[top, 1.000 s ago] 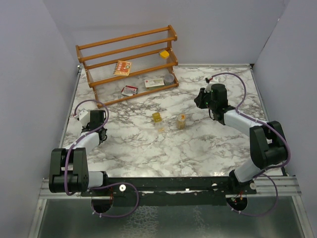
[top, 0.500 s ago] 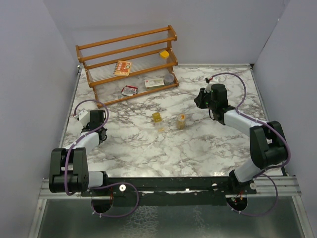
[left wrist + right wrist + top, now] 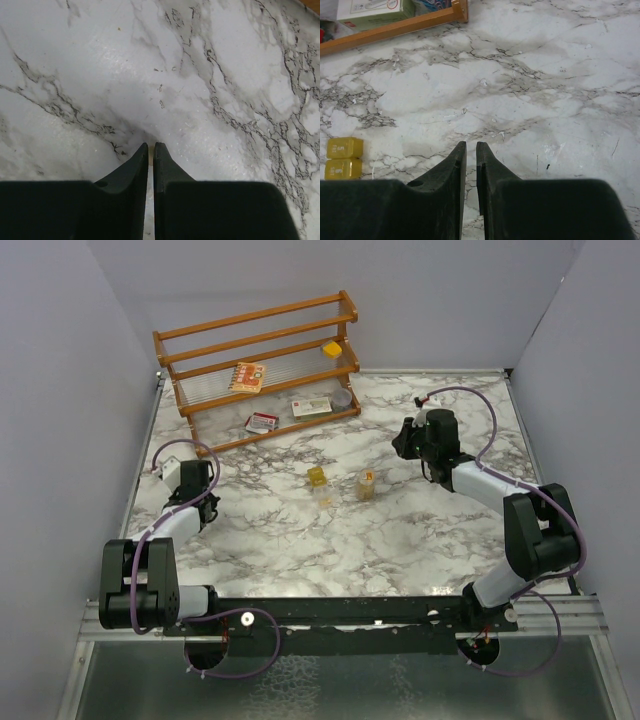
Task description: Sort the pills into containers
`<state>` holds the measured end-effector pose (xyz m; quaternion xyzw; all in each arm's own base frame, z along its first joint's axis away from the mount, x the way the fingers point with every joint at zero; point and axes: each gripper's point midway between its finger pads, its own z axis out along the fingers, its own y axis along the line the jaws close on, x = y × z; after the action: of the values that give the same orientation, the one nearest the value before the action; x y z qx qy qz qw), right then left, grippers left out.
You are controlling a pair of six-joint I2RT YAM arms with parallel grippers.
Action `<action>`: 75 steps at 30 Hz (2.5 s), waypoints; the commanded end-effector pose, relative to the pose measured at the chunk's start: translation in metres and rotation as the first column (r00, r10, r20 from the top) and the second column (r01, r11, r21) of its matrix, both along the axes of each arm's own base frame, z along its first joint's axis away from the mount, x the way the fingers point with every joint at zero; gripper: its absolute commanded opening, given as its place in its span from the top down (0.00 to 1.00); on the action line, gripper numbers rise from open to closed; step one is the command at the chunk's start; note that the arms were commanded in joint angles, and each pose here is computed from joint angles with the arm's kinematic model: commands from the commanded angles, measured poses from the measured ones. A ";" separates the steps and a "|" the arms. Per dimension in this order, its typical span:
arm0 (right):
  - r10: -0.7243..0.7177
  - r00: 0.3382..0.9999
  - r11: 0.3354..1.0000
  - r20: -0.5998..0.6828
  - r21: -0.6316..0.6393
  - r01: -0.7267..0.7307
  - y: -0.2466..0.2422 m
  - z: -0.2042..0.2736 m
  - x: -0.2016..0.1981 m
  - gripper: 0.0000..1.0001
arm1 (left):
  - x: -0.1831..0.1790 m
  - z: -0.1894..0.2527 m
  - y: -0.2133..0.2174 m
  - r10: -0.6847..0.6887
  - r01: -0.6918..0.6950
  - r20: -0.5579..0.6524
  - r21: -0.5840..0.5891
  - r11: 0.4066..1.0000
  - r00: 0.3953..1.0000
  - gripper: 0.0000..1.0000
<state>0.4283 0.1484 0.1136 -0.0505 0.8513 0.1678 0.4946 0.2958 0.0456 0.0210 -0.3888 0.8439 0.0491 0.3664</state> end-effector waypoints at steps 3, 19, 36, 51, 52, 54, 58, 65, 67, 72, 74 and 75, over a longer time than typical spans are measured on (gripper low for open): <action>0.018 0.999 1.000 0.027 0.007 -0.018 0.005 0.010 0.007 0.86 | 0.024 0.021 -0.020 -0.103 0.111 0.103 -0.069 0.991 0.989 0.95; 0.009 0.999 1.000 0.035 0.007 -0.010 0.003 0.014 0.005 0.87 | 0.067 0.068 -0.095 -0.417 0.415 0.202 0.057 0.908 0.886 0.99; -0.010 0.995 1.000 0.099 0.023 0.007 -0.004 0.042 -0.009 0.87 | 0.071 0.080 -0.261 -0.748 0.775 0.284 0.027 0.632 0.600 0.99; -0.001 0.993 0.999 0.116 0.041 -0.004 -0.004 0.055 -0.020 0.87 | 0.028 0.081 -0.323 -0.833 0.875 0.304 -0.002 0.485 0.463 0.98; 0.000 0.993 0.999 0.116 0.041 -0.004 -0.004 0.055 -0.021 0.87 | 0.026 0.080 -0.325 -0.838 0.879 0.300 -0.004 0.477 0.456 0.98; 0.002 0.993 0.999 0.119 0.042 -0.007 -0.004 0.056 -0.021 0.87 | 0.021 0.077 -0.331 -0.844 0.885 0.296 -0.006 0.466 0.447 0.98; 0.002 0.993 0.999 0.120 0.042 -0.007 -0.004 0.057 -0.022 0.87 | 0.017 0.072 -0.335 -0.850 0.887 0.282 -0.007 0.462 0.445 0.97; -0.003 0.992 0.999 0.124 0.040 -0.002 -0.006 0.058 -0.023 0.87 | 0.012 0.067 -0.335 -0.851 0.886 0.268 -0.021 0.462 0.451 0.95; -0.002 0.992 0.999 0.126 0.042 -0.003 -0.005 0.059 -0.023 0.87 | 0.011 0.064 -0.334 -0.851 0.884 0.262 -0.024 0.466 0.456 0.95; -0.001 0.992 0.999 0.125 0.042 -0.004 -0.005 0.059 -0.023 0.87 | 0.007 0.059 -0.334 -0.848 0.881 0.255 -0.041 0.471 0.465 0.95; -0.002 0.992 0.999 0.125 0.040 -0.003 -0.005 0.059 -0.023 0.87 | 0.005 0.055 -0.333 -0.848 0.881 0.247 -0.050 0.471 0.468 0.94; -0.003 0.992 0.999 0.127 0.039 -0.001 -0.006 0.059 -0.023 0.87 | 0.003 0.053 -0.332 -0.848 0.880 0.242 -0.054 0.473 0.471 0.94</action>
<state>0.4097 0.1430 0.1674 -0.0512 0.8172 0.1788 0.5455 0.3033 -0.2836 0.0793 0.0643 0.8841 -0.2498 0.3896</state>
